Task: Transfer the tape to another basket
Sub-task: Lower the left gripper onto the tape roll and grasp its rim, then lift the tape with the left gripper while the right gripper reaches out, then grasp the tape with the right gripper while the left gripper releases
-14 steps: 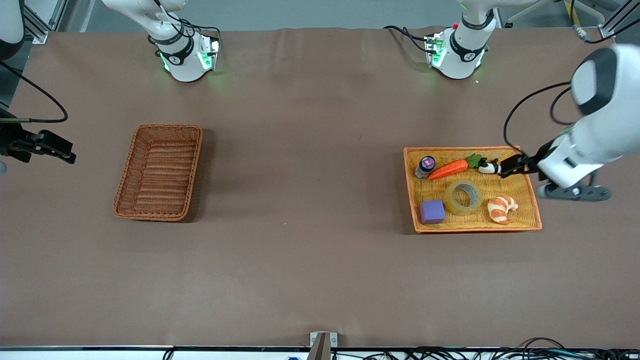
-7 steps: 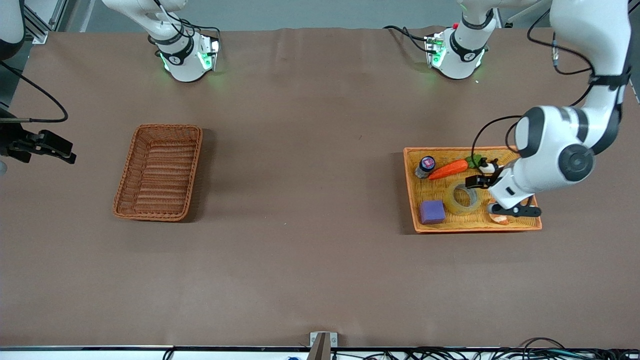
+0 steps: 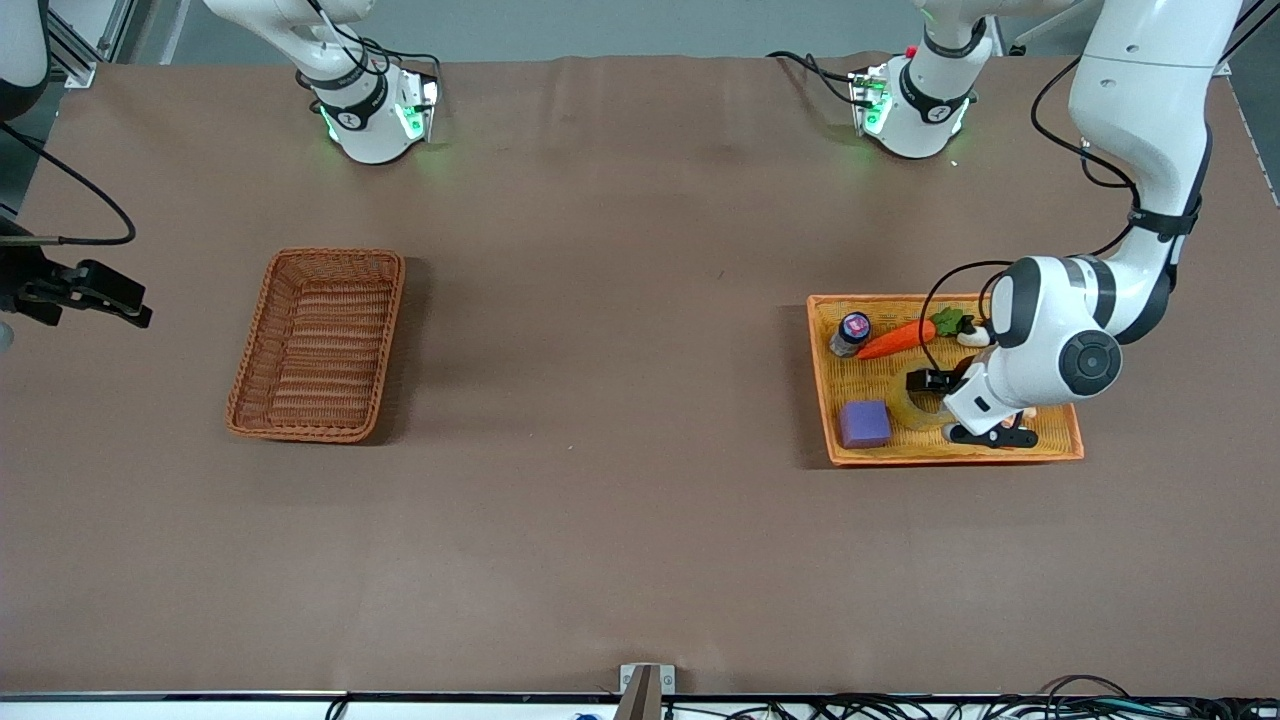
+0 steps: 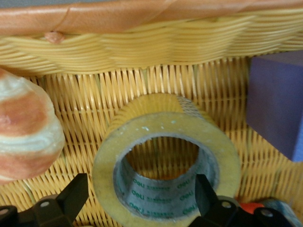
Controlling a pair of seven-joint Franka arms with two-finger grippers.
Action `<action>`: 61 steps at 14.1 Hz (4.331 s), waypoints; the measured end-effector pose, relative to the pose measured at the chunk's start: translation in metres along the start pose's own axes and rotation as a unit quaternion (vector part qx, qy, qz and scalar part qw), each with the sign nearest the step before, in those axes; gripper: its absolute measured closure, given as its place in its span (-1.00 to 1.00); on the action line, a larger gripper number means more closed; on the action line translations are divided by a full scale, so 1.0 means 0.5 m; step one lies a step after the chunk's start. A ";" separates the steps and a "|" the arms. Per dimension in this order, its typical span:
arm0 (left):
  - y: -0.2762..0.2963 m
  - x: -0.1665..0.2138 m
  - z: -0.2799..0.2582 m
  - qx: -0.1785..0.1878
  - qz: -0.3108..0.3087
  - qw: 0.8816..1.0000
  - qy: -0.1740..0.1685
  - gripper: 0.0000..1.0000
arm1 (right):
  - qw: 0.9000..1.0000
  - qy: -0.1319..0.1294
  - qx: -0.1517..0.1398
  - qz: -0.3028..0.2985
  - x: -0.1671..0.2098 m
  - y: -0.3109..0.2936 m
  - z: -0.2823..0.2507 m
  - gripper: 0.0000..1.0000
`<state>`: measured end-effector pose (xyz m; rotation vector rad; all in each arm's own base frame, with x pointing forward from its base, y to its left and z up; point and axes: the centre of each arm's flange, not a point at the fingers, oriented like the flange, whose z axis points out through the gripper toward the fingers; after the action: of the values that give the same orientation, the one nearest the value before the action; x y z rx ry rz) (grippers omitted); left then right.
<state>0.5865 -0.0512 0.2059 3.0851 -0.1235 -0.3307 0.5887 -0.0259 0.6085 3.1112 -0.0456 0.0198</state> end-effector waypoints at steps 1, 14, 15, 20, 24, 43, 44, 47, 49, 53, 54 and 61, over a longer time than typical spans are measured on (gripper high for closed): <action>-0.008 0.000 0.000 0.002 -0.001 1.000 0.000 -0.99 | 1.000 0.000 0.000 0.000 0.000 0.000 0.000 -1.00; -0.021 -0.008 -0.074 0.006 -0.003 1.000 0.024 0.57 | 1.000 -0.001 0.000 0.000 0.000 0.001 0.001 -1.00; -0.019 -0.011 -0.121 0.007 -0.002 1.000 0.030 0.57 | 1.000 -0.001 0.000 0.000 0.000 0.001 0.001 -1.00; 0.100 -0.038 -0.351 0.007 0.021 0.999 0.030 0.57 | 1.000 -0.002 0.000 0.001 0.000 0.002 0.002 -1.00; 0.324 -0.059 -0.365 -0.007 0.026 0.999 0.032 0.57 | 1.000 -0.002 0.000 0.001 0.000 0.002 0.002 -1.00; 1.117 -0.189 0.116 0.022 0.065 0.996 0.061 0.57 | 1.000 -0.004 0.002 -0.013 0.003 -0.009 0.010 -1.00; 1.120 -0.185 0.110 0.014 0.065 0.995 0.068 0.46 | 1.000 -0.009 0.002 -0.028 0.007 -0.043 0.021 -1.00; 1.125 -0.169 0.087 -0.010 0.061 0.994 0.087 0.18 | 0.999 0.005 0.005 -0.051 0.024 -0.161 0.042 -1.00; 1.124 -0.157 0.057 -0.027 0.049 0.995 0.087 -0.22 | 1.000 0.017 0.014 -0.023 0.034 -0.236 0.059 -1.00; 1.064 -0.137 -0.099 -0.028 0.007 0.998 0.056 -0.97 | 0.999 0.027 0.039 0.023 0.033 -0.454 0.176 -1.00; 1.049 -0.142 -0.151 -0.021 0.004 0.998 0.058 -1.00 | 0.998 0.027 0.042 0.023 0.021 -0.502 0.220 -1.00; 0.726 -0.086 -0.494 0.029 0.018 0.997 0.076 -1.00 | 0.999 0.034 -0.013 -0.026 -0.134 -0.777 0.556 -1.00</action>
<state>0.5700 -0.4025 0.4721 3.1467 -0.1866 -0.0921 0.5366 0.3560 0.3181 3.0811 0.0363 0.1218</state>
